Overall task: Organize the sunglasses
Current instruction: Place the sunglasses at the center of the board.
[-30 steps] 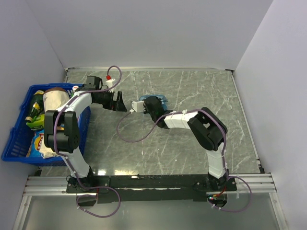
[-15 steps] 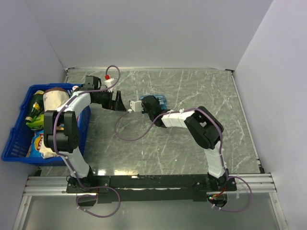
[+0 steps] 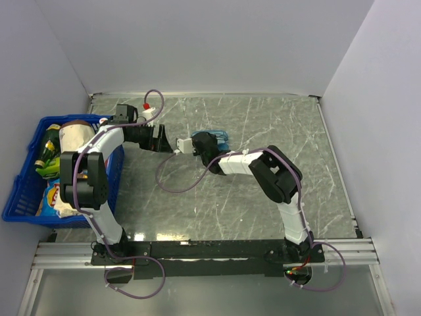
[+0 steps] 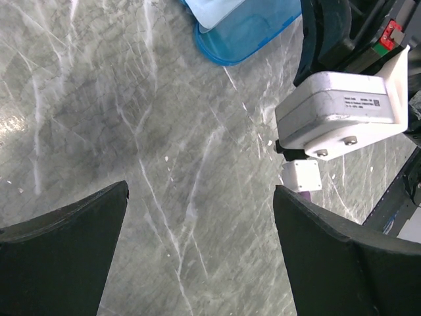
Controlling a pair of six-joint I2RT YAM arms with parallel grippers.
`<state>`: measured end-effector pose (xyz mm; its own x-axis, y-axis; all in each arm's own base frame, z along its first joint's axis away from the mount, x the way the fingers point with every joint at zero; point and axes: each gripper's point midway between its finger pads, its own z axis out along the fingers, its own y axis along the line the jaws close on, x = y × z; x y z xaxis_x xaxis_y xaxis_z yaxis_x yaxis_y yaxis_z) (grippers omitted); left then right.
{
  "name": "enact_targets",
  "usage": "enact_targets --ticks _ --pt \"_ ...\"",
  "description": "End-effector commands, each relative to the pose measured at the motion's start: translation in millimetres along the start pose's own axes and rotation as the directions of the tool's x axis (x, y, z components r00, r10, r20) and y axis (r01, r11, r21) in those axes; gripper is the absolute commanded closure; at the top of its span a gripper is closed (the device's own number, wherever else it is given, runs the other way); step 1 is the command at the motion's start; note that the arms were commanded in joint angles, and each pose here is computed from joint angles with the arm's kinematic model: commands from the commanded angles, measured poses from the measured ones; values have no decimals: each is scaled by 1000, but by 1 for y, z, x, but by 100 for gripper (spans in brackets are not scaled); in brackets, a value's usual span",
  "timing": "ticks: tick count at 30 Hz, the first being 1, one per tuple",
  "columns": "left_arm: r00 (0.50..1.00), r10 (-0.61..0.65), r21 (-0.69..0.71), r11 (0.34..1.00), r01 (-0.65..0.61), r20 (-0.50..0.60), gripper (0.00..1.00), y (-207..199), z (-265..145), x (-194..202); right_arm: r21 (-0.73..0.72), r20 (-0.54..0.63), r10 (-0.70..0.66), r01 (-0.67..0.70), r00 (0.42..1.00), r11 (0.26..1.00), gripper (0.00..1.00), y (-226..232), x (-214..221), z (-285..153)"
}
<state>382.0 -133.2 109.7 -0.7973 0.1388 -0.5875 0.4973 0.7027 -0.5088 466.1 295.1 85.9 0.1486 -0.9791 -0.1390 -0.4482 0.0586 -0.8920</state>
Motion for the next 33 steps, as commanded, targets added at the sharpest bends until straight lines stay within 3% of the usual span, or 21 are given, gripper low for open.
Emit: enact_targets --ticks 1,33 --pt "1000 16 41 999 -17 21 4 -6 -1 -6 72 -13 24 -23 1000 997 100 -14 -7 5" --pt "1000 15 73 997 -16 17 3 -8 -1 -5 117 -53 -8 15 999 993 100 -6 -6 17"
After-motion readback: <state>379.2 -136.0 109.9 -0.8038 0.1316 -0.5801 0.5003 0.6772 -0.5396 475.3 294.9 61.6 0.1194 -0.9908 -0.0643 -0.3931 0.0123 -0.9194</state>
